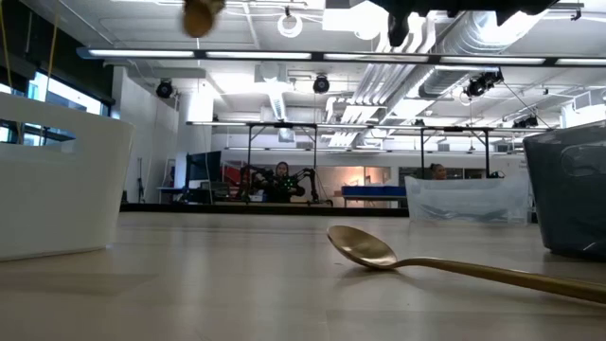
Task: Sort silverware by color (type)
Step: Put the gold spoon into the white bin
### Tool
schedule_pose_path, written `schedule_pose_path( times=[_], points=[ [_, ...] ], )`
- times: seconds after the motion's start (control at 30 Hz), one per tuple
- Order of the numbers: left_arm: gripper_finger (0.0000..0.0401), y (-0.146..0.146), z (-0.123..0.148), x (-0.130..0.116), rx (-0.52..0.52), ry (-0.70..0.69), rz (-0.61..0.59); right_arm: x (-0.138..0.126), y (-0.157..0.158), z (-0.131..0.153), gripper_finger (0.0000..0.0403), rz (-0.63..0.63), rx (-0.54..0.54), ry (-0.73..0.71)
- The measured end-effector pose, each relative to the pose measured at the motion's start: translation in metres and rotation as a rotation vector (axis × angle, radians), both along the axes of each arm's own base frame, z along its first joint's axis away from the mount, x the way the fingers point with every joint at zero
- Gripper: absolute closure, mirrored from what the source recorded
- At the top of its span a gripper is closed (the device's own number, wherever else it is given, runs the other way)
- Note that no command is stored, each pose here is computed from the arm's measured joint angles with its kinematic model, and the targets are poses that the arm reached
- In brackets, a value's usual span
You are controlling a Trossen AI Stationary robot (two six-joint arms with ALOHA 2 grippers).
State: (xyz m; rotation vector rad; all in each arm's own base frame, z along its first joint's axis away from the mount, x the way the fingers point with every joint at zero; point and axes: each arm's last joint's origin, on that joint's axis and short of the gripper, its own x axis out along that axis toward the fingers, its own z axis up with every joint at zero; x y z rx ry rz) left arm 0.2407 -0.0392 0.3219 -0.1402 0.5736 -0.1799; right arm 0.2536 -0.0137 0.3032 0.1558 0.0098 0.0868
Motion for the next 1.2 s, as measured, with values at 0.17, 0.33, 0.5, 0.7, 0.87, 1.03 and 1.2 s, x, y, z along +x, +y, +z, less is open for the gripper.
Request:
schedule_pose_path(
  times=[0.17,0.33,0.5,0.7,0.87,1.03,1.2],
  points=[
    [0.0401,-0.04,0.005,-0.027,0.039,0.209,-0.069,0.0,0.0,-0.002,0.0402,-0.008,0.002,0.019],
    [0.0401,-0.076,-0.015,-0.056,-0.002,0.423,-0.093,0.0,-0.002,-0.002,0.0402,-0.084,0.0,0.019],
    [0.0401,-0.099,-0.04,-0.07,0.051,0.548,-0.122,0.0,-0.004,-0.002,0.0402,-0.135,-0.003,0.019],
    [0.0401,-0.099,-0.078,-0.062,0.111,0.686,-0.092,0.0,-0.004,-0.004,0.0402,-0.137,-0.008,0.038],
    [0.0401,-0.098,-0.103,-0.05,0.135,0.759,-0.166,0.0,-0.004,-0.006,0.0402,-0.137,-0.003,0.061],
    [0.0401,-0.1,-0.12,-0.039,0.14,0.819,-0.194,0.0,-0.004,-0.007,0.0402,-0.137,-0.003,0.073],
    [0.0401,-0.102,-0.138,-0.031,0.132,0.904,-0.192,0.0,-0.004,-0.007,0.0402,-0.137,-0.004,0.076]
  ],
)
